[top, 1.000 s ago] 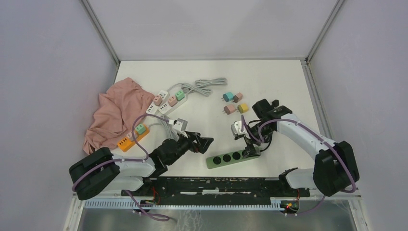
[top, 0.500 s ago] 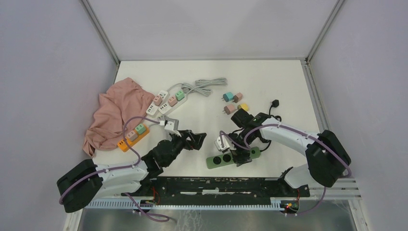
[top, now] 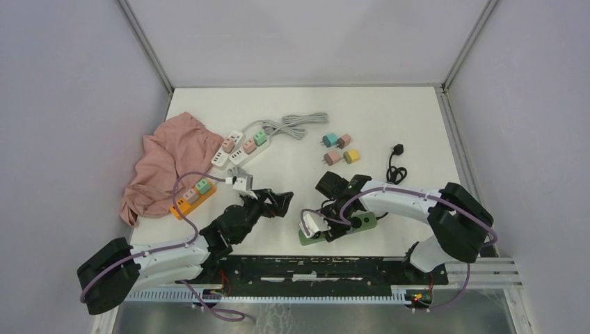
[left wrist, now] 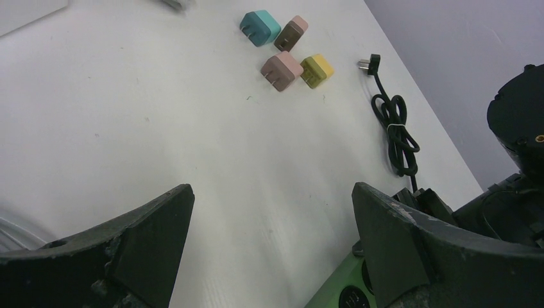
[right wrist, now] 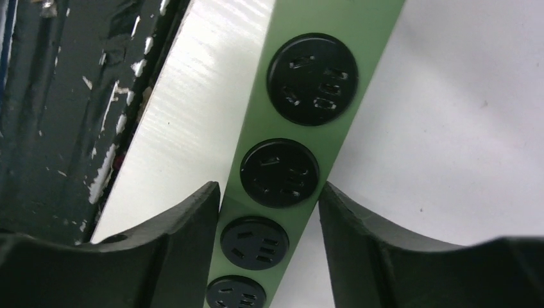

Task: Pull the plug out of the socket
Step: Pick up the socket from the center of the board.

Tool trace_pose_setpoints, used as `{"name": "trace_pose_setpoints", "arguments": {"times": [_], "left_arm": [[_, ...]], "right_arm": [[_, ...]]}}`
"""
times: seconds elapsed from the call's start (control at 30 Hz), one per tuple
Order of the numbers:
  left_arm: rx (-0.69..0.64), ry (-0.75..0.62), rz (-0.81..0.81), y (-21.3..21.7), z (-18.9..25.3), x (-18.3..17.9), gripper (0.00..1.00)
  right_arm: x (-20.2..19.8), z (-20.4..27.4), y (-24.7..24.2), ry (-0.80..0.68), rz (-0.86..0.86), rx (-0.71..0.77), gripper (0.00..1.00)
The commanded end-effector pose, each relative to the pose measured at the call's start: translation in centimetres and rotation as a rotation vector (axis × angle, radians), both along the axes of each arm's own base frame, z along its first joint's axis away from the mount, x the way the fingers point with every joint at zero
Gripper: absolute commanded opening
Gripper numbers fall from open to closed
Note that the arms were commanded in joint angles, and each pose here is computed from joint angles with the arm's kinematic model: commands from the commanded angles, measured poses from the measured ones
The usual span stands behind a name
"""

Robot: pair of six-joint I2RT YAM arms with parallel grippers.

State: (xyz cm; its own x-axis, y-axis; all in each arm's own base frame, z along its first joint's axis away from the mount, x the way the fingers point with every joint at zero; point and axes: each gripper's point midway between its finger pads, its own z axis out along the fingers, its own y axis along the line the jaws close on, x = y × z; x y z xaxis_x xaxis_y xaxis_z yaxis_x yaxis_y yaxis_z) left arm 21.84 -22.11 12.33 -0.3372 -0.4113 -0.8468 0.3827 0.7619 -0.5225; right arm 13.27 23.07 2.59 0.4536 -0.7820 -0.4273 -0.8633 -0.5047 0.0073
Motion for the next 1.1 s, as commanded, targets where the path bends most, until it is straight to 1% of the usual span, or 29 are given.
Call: {"name": "trace_pose_setpoints", "arguments": {"times": [0.0,0.07,0.1,0.13,0.17,0.2,0.37,0.43,0.5,0.77,1.07], "left_arm": [[-0.024,-0.017,0.057,1.0,0.6,0.5,1.00],[-0.025,-0.018,0.060,1.1,0.6,0.5,1.00],[-0.026,-0.018,0.058,1.1,0.6,0.5,1.00],[-0.026,-0.018,0.060,1.1,0.6,0.5,1.00],[-0.027,-0.020,0.058,1.1,0.7,0.5,1.00],[-0.027,-0.021,0.059,1.1,0.7,0.5,1.00],[-0.026,-0.023,0.061,1.3,0.8,0.4,1.00],[-0.029,-0.025,0.061,1.3,0.9,0.4,1.00],[-0.027,-0.026,0.063,1.4,0.9,0.4,1.00],[-0.030,-0.028,0.063,1.4,0.9,0.4,1.00],[-0.038,-0.022,0.058,1.6,0.5,0.1,1.00]], "right_arm": [[0.9,0.2,0.4,-0.042,-0.009,-0.009,0.53],[0.9,0.2,0.3,-0.043,-0.015,-0.010,0.45],[1.0,0.2,0.4,-0.044,-0.020,-0.011,0.38],[1.1,0.3,0.5,-0.045,-0.025,-0.011,0.35],[1.2,0.4,0.5,-0.048,-0.031,-0.014,0.27],[1.4,0.6,0.6,-0.051,-0.044,-0.015,0.22],[1.6,1.5,0.8,-0.022,-0.079,-0.005,0.06],[1.8,2.1,0.5,0.000,-0.104,0.011,0.02],[2.2,2.8,0.4,0.029,-0.133,0.041,0.00],[4.2,6.2,-1.0,0.090,-0.279,0.193,0.00],[8.1,9.1,-4.2,0.050,-0.492,0.314,0.00]]}}
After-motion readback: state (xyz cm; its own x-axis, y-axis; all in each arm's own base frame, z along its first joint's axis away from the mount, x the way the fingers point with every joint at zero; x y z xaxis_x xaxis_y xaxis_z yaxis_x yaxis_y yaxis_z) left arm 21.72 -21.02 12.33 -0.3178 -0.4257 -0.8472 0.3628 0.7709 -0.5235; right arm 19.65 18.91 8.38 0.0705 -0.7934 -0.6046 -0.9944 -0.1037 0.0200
